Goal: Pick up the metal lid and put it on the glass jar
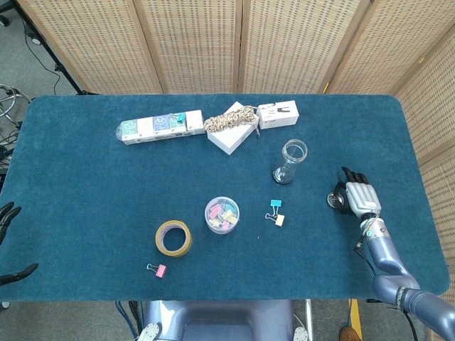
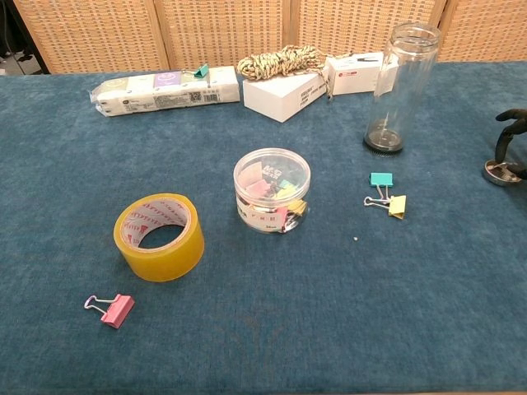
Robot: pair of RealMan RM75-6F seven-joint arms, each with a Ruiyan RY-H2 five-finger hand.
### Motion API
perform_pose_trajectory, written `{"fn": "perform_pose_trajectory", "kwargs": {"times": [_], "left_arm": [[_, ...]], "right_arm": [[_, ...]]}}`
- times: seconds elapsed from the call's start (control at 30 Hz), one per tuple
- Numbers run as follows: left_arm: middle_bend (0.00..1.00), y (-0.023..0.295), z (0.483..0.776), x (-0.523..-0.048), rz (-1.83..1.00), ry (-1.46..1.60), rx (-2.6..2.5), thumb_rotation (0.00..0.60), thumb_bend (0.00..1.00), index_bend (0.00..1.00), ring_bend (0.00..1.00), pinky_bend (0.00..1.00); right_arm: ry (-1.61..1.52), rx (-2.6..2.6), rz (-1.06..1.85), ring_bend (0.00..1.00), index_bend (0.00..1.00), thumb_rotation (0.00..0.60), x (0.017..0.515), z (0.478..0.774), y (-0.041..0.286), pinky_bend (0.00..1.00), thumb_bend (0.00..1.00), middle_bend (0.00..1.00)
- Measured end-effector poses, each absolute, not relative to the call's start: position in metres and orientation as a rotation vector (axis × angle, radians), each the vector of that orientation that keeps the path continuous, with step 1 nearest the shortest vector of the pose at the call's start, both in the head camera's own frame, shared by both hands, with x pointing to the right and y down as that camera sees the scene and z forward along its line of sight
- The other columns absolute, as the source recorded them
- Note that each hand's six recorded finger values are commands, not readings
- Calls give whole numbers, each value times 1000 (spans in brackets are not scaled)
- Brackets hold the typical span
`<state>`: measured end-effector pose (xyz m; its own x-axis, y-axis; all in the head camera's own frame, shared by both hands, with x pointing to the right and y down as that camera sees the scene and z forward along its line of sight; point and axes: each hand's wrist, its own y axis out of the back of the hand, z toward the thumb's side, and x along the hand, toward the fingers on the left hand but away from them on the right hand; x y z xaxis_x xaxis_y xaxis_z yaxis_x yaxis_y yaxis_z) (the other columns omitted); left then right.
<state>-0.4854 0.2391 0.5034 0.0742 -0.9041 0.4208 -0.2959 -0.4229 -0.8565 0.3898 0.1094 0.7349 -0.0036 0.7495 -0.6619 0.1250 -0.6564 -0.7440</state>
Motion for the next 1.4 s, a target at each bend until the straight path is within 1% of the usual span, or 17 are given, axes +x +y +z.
{"fn": "perform_pose_trajectory", "kwargs": {"times": [0.4, 0.53, 0.63, 0.77, 0.9, 1.13, 1.4], "left_arm": [[0, 238, 506, -485, -1373, 1189, -1782, 600, 89, 0, 0, 0], [0, 238, 506, -485, -1372, 1192, -1783, 600, 89, 0, 0, 0], [0, 238, 505, -485, -1369, 1199, -1781, 600, 89, 0, 0, 0], [0, 238, 505, -485, -1368, 1199, -1782, 600, 89, 0, 0, 0], [0, 238, 506, -485, -1371, 1194, -1783, 600, 89, 0, 0, 0], [0, 240, 507, -482, -1370, 1180, -1788, 600, 89, 0, 0, 0], [0, 241, 506, -480, -1360, 1178, -1787, 600, 89, 0, 0, 0]], "right_arm": [[-910, -1786, 1717, 0, 544, 600, 395, 740, 110, 0, 508, 0], [-907, -1780, 1725, 0, 572, 600, 396, 741, 111, 0, 562, 0], [-911, -1773, 1724, 0, 610, 600, 396, 742, 112, 0, 572, 0], [-927, -1772, 1717, 0, 645, 600, 395, 741, 113, 0, 616, 0], [-946, -1778, 1705, 0, 657, 600, 394, 739, 112, 0, 620, 0], [-974, -1771, 1666, 0, 663, 600, 395, 726, 106, 0, 629, 0], [-1030, -1739, 1613, 0, 665, 600, 404, 697, 97, 0, 630, 0]]}}
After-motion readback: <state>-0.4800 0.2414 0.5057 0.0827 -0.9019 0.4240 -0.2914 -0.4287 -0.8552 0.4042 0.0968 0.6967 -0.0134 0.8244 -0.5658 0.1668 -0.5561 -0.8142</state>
